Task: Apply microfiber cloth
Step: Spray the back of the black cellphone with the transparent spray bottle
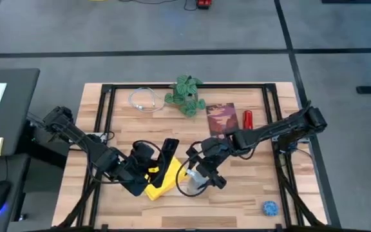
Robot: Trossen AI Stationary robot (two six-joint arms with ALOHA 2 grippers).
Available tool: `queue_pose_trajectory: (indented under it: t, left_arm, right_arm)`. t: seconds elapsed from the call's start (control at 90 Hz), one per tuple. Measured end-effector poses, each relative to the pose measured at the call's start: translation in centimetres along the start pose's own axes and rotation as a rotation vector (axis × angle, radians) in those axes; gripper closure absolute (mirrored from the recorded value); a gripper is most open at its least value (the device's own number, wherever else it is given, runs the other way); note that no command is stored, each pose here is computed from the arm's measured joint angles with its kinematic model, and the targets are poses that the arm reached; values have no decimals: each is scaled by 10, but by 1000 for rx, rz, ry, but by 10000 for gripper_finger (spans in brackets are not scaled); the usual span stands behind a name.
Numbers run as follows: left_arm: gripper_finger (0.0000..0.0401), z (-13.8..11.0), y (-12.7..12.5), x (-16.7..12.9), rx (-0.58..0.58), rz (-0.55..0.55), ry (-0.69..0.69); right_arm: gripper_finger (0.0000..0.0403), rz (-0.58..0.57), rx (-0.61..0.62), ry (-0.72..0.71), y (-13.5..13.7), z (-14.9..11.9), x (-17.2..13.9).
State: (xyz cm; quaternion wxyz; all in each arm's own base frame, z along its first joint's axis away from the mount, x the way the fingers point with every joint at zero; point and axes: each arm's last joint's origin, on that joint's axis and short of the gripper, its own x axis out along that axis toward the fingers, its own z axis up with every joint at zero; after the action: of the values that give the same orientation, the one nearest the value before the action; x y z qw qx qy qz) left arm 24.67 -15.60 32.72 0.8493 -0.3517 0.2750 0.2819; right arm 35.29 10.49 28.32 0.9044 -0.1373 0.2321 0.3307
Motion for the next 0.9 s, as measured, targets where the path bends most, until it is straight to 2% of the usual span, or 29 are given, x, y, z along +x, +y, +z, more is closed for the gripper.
queue_pose_trajectory:
  t: [0.322,0.422,0.544,0.744,0.9]
  left_arm:
    - [397,0,0,0,2,2,0]
    - [396,0,0,0,2,2,0]
    - [396,0,1,0,4,5,0]
    - [395,0,1,0,6,8,-1]
    - [395,0,1,0,10,8,-5]
  right_arm:
    - [209,-27,183,65,1,-5,-1]
    - [228,-66,252,84,0,-6,-1]
    - [223,-89,314,99,-1,-8,-2]
    - [177,-97,337,103,1,-4,-17]
    - [169,-195,322,77,8,8,-38]
